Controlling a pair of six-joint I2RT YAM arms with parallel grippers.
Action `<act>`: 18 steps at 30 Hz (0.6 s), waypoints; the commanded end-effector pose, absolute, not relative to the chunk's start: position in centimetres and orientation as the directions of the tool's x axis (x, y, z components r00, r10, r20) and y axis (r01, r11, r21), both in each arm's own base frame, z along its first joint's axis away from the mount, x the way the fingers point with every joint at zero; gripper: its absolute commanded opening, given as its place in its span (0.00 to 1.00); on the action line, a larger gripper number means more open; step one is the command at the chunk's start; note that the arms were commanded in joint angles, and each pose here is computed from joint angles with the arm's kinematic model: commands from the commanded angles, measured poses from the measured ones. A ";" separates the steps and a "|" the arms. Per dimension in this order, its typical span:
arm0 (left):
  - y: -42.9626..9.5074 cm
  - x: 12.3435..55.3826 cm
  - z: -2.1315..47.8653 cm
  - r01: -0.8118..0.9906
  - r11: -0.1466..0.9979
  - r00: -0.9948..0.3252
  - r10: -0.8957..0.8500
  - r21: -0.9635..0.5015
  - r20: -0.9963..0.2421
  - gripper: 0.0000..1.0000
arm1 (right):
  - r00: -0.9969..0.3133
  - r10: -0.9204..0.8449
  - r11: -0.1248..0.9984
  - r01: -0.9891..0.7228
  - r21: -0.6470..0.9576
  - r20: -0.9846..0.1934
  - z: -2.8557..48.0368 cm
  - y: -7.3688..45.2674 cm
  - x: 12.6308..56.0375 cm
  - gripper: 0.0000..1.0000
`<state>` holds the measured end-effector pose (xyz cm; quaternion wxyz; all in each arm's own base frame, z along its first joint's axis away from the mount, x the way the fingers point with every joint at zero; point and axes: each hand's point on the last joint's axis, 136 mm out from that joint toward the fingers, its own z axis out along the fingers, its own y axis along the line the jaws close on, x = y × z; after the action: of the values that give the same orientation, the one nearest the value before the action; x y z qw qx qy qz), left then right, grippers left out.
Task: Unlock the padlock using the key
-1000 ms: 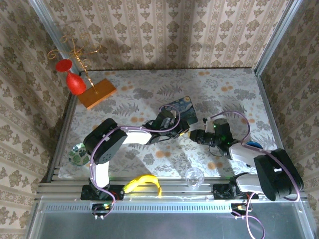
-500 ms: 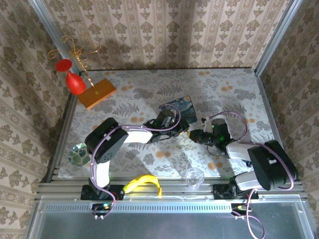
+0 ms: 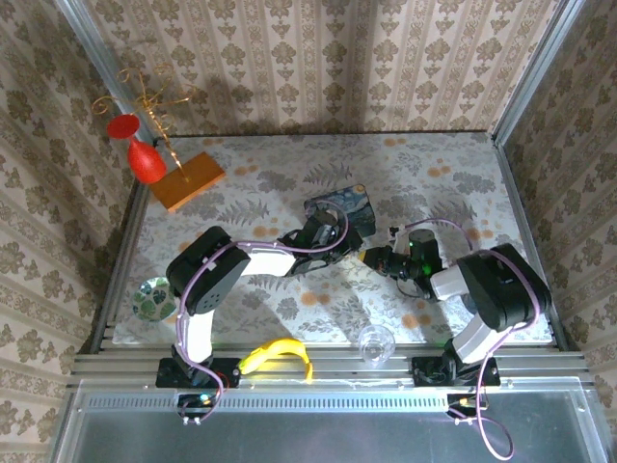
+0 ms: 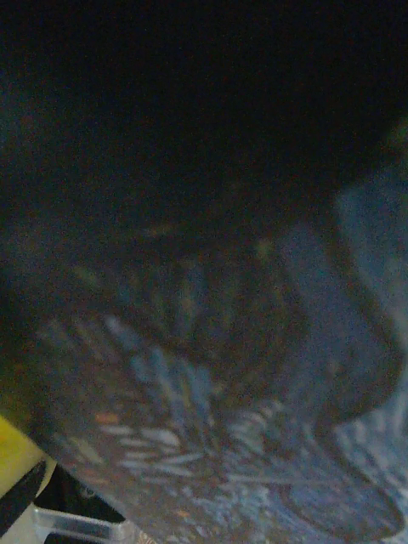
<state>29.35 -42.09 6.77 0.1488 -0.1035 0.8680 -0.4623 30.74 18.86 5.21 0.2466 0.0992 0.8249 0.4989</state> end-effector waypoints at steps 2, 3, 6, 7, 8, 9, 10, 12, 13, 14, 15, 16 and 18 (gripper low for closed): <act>-44.0 25.4 6.8 -0.077 0.491 -0.979 -0.204 -0.868 -0.028 0.00 | -0.836 0.499 0.311 -0.071 0.948 -0.226 7.2 19.4 32.8 0.00; -44.1 25.5 7.0 -0.074 0.488 -0.978 -0.204 -0.870 -0.032 0.00 | -0.837 0.510 0.283 -0.055 0.957 -0.199 7.1 19.4 32.9 0.00; -44.2 25.5 7.2 -0.070 0.482 -0.979 -0.203 -0.873 -0.033 0.00 | -0.840 0.525 0.263 0.009 0.965 -0.135 5.9 19.3 33.2 0.00; -44.2 25.5 7.3 -0.067 0.479 -0.979 -0.202 -0.875 -0.035 0.00 | -0.840 0.527 0.263 0.015 0.965 -0.130 5.8 19.3 33.2 0.00; -44.2 25.5 7.3 -0.066 0.478 -0.979 -0.202 -0.876 -0.036 0.00 | -0.837 0.531 0.260 0.016 0.966 -0.129 5.9 19.3 33.4 0.00; -44.2 25.6 7.3 -0.068 0.476 -0.978 -0.204 -0.877 -0.035 0.00 | -0.837 0.534 0.255 0.020 0.967 -0.123 6.0 19.2 33.4 0.00; -44.2 25.6 7.4 -0.068 0.472 -0.978 -0.206 -0.879 -0.035 0.00 | -0.835 0.540 0.247 0.031 0.969 -0.111 6.1 19.2 33.6 0.00; -44.2 25.7 7.4 -0.068 0.465 -0.977 -0.209 -0.883 -0.035 0.00 | -0.831 0.549 0.228 0.047 0.973 -0.089 6.3 19.2 33.9 0.00; -44.2 25.7 7.5 -0.068 0.461 -0.977 -0.209 -0.885 -0.034 0.00 | -0.830 0.553 0.216 0.060 0.975 -0.071 6.4 19.2 34.1 0.00; -44.3 25.6 7.5 -0.067 0.460 -0.978 -0.208 -0.886 -0.034 0.00 | -0.830 0.556 0.203 0.074 0.976 -0.053 6.4 19.3 34.3 0.00; -44.3 25.6 7.6 -0.066 0.457 -0.978 -0.208 -0.887 -0.034 0.00 | -0.829 0.559 0.189 0.088 0.978 -0.033 6.5 19.3 34.5 0.00; -44.4 25.6 7.6 -0.067 0.456 -0.978 -0.208 -0.888 -0.033 0.00 | -0.827 0.562 0.172 0.107 0.979 -0.008 6.6 19.4 34.6 0.00; -44.4 25.6 7.7 -0.063 0.453 -0.978 -0.206 -0.889 -0.036 0.00 | -0.826 0.563 0.148 0.126 0.981 0.021 6.9 19.5 34.8 0.00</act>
<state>30.57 -41.27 6.79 0.1660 -0.1263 0.8618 -0.4624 32.01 19.65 5.33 0.1641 0.2000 0.7621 0.5935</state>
